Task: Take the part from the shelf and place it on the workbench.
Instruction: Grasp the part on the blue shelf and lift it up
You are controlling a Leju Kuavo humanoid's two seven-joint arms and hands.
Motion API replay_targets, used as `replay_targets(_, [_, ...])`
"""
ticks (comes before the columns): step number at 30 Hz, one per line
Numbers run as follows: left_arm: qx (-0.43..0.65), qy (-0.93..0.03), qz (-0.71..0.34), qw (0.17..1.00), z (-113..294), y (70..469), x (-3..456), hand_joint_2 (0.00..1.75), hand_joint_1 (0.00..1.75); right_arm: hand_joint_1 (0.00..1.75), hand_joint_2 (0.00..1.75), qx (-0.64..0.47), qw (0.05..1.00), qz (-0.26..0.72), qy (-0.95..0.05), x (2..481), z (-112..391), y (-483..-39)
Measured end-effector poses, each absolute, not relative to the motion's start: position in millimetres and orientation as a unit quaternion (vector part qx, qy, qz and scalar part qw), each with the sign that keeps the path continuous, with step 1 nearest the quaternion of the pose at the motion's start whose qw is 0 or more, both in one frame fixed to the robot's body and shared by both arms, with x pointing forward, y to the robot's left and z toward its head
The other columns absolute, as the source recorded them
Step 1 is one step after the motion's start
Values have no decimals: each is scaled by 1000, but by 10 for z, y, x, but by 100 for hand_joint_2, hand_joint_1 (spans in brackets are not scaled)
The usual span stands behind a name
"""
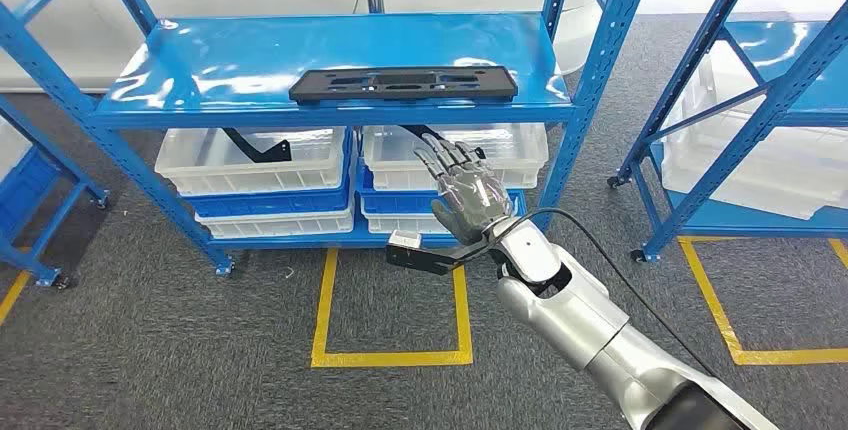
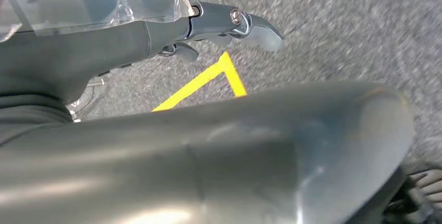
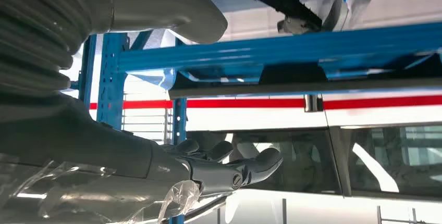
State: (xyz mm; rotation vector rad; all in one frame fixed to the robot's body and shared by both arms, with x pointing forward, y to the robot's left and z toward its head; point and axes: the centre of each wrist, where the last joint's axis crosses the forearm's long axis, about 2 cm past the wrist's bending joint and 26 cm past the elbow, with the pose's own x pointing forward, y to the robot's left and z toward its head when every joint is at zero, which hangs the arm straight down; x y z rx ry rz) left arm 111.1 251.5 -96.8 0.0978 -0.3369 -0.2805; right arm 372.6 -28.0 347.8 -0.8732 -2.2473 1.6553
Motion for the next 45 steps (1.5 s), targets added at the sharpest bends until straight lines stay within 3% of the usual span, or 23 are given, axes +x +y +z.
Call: replay_targets(45, [50,-165,-144,974,-977,2517,1076,0,0,0,175,-295,114,575,-755,3710,3480,-268])
